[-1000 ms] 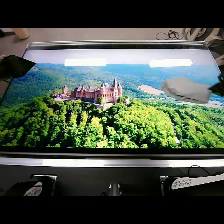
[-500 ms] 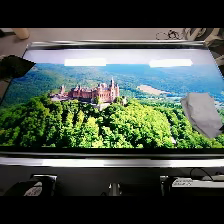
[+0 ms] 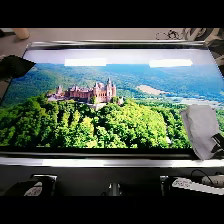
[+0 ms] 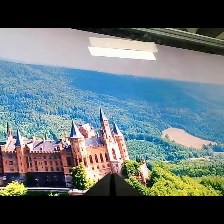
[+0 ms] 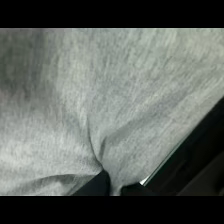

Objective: Fold the shirts.

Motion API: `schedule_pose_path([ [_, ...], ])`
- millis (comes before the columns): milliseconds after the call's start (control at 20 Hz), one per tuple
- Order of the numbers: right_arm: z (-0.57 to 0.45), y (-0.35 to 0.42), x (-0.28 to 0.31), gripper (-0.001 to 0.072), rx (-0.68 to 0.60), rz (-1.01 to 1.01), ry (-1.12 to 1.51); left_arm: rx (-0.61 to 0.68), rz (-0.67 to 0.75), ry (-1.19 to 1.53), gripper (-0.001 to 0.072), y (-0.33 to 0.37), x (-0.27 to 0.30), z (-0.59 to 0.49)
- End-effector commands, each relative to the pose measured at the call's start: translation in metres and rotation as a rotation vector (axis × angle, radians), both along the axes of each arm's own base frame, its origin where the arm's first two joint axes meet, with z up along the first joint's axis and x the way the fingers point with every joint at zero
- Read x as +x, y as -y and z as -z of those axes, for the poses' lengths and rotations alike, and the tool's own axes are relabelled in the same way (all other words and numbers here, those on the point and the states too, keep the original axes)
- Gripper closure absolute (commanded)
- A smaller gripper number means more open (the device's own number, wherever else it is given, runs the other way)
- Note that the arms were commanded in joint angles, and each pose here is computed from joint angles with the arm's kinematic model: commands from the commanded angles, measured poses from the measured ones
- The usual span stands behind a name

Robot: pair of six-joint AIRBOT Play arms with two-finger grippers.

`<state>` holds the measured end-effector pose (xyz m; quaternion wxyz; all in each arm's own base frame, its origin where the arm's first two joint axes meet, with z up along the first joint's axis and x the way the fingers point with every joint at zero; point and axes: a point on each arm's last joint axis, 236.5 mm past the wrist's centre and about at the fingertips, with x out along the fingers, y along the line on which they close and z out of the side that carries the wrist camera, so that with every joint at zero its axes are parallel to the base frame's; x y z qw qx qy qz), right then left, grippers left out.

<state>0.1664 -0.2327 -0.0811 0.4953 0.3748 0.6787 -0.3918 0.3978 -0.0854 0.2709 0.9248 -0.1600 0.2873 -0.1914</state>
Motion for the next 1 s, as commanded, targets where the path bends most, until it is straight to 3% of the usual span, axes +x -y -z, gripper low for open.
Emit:
schedule_pose_path([
  [0, -0.002, 0.007, -0.010, 0.0651, -0.049, 0.001, -0.028, 0.000, 0.000, 0.002, 0.0686, 0.000, 0.000, -0.001],
  [100, -0.004, 0.002, -0.011, 0.0084, -0.026, -0.002, -0.033, 0.000, 0.000, 0.001, 0.0686, 0.000, 0.000, -0.001],
  [150, -0.013, -0.001, -0.014, 0.0015, -0.003, -0.036, -0.043, 0.000, 0.000, 0.002, 0.0686, 0.000, 0.000, -0.001],
  [300, -0.060, 0.025, -0.008, 0.0014, -0.081, -0.074, -0.036, 0.005, -0.001, -0.008, 0.0687, -0.001, 0.002, 0.004],
  [450, -0.124, 0.054, 0.073, 0.0016, -0.224, -0.217, 0.237, 0.029, 0.010, -0.046, 0.0689, -0.001, 0.009, 0.021],
  [600, -0.214, 0.018, 0.220, 0.0016, -0.481, -0.556, 0.588, 0.369, -0.082, -0.179, 0.0691, -0.035, 0.035, 0.081],
  [700, -0.238, -0.071, 0.288, 0.0057, -0.522, -0.750, 0.723, 0.694, -0.161, -0.355, 0.0687, -0.065, 0.044, 0.128],
  [750, -0.222, -0.119, 0.298, 0.0088, -0.493, -0.882, 0.665, 0.791, -0.146, -0.440, 0.0617, -0.066, 0.044, 0.152],
  [800, -0.194, -0.156, 0.292, 0.0077, -0.430, -0.967, 0.553, 0.815, -0.099, -0.563, 0.0300, -0.057, 0.033, 0.184],
  [850, -0.165, -0.186, 0.279, 0.0008, -0.326, -1.015, 0.452, 0.794, -0.046, -0.696, -0.0013, -0.048, 0.015, 0.213],
  [950, -0.124, -0.233, 0.254, 0.0002, -0.112, -1.051, 0.328, 0.643, 0.032, -0.738, -0.0005, -0.014, 0.003, 0.241],
])
